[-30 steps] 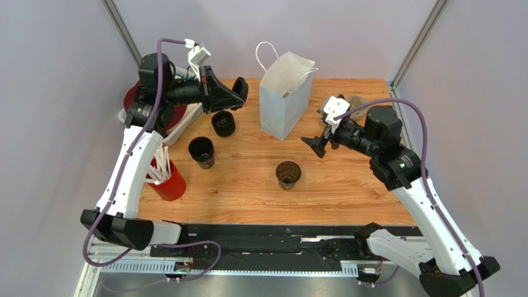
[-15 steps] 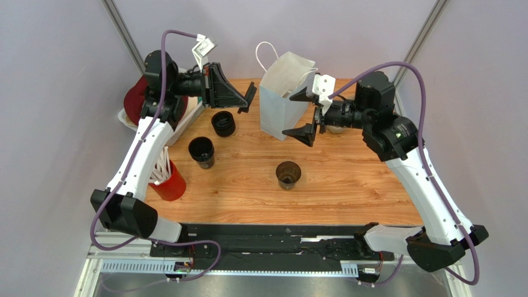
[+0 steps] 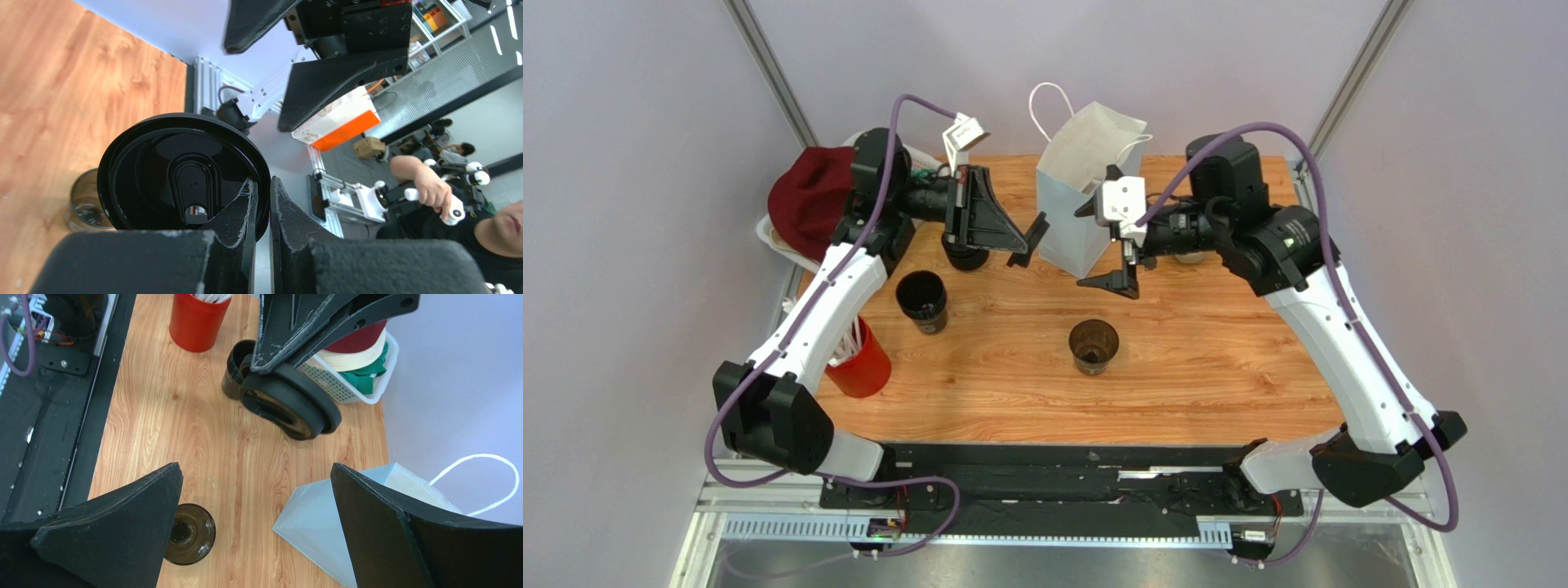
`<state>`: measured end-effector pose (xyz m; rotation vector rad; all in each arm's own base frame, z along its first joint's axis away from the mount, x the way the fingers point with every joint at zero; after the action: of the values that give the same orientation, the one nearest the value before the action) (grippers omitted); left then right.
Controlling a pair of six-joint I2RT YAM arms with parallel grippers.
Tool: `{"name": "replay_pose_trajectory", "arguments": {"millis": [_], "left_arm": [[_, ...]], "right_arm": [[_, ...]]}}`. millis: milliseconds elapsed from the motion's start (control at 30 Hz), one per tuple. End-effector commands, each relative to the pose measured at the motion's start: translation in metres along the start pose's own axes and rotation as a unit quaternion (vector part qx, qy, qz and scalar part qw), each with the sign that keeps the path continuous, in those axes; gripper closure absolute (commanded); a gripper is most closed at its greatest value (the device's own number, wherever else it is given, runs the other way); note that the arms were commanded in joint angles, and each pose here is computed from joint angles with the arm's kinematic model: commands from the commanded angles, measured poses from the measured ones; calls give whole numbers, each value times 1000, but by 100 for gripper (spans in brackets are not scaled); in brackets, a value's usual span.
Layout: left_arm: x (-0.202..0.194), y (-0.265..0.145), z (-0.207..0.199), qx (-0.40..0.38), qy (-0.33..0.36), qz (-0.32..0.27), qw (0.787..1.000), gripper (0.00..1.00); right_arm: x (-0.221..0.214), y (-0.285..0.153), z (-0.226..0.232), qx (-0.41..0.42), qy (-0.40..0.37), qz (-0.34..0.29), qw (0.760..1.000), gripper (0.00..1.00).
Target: Pack the takeout coffee
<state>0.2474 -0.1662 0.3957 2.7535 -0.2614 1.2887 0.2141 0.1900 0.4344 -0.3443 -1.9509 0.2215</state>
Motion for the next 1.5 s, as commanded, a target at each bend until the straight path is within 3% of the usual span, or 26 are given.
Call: {"name": "replay_pose_trajectory", "arguments": {"millis": [0, 267, 800, 1133, 1467], "left_arm": [[-24, -3, -39, -119, 31, 119, 985, 92], [-42, -1, -35, -126, -3, 125, 984, 95], [-61, 4, -32, -136, -29, 134, 981, 98], [-67, 3, -29, -137, -38, 134, 981, 98], [-76, 5, -22, -139, -56, 135, 979, 97]], "right_arm": [[-2, 12, -7, -6, -43, 18, 999, 1], [-10, 24, -9, 14, -56, 24, 998, 1], [-32, 67, 14, 134, -45, 25, 990, 2], [-33, 74, 15, 172, -24, 12, 985, 16], [-33, 78, 18, 200, 0, -2, 980, 40]]}}
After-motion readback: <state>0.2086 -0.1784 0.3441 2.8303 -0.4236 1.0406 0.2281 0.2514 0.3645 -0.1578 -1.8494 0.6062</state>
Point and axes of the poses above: each gripper's point midway between its finger pads, its own y axis out along the fingers, its own z axis along the line the jaws close on, x = y × z, the point moved 9 cm from there along -y, back along the fingers, and after that the axes turned 2 degrees about y, right-handed, at the moved point
